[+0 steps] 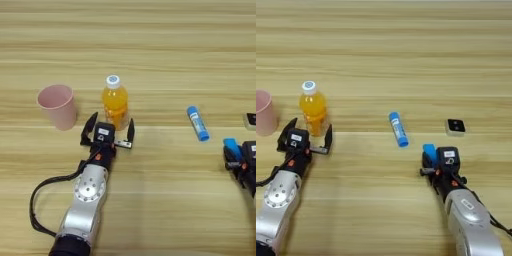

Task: Move the objects on the table

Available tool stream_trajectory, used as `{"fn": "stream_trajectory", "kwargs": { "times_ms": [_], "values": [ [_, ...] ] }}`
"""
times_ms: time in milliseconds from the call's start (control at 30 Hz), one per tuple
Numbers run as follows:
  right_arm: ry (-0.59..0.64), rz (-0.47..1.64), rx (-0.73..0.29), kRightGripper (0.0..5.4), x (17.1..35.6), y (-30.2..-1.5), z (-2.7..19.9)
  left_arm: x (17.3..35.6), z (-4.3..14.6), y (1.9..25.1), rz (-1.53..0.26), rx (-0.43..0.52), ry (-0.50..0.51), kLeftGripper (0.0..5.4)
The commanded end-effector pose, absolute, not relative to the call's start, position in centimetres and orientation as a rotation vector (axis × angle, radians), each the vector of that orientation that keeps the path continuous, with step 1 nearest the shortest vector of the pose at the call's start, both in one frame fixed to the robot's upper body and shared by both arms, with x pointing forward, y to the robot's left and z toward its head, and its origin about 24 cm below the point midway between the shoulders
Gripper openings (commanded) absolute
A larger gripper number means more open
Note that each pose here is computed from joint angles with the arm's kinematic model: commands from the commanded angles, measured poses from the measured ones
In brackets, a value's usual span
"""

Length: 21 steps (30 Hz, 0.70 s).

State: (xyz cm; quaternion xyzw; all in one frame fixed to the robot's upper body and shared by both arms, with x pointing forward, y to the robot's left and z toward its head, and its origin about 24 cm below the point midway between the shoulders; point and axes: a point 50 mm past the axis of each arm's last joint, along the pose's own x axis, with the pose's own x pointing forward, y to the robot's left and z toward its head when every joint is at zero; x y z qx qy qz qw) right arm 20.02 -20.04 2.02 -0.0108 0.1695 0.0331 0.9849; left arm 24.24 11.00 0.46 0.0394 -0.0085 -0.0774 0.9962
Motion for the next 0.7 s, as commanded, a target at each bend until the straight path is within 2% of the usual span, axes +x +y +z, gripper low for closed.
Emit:
{"fn": "stream_trajectory", "kwargs": {
  "times_ms": [33, 400, 700],
  "values": [
    [0.302, 0.088, -0.031, 1.40, 20.4, -19.6, 3.3, 24.4, 0.6, 10.7, -0.156, 0.083, -0.016, 5.40],
    [0.125, 0.170, -0.044, 1.40, 21.3, -17.2, 8.4, 24.4, 0.6, 10.6, -0.156, 0.083, -0.016, 5.40],
    [0.099, 0.321, -0.036, 1.40, 22.0, -13.1, 9.2, 24.5, 0.5, 10.8, -0.158, 0.085, -0.014, 5.40]
  ]
}}
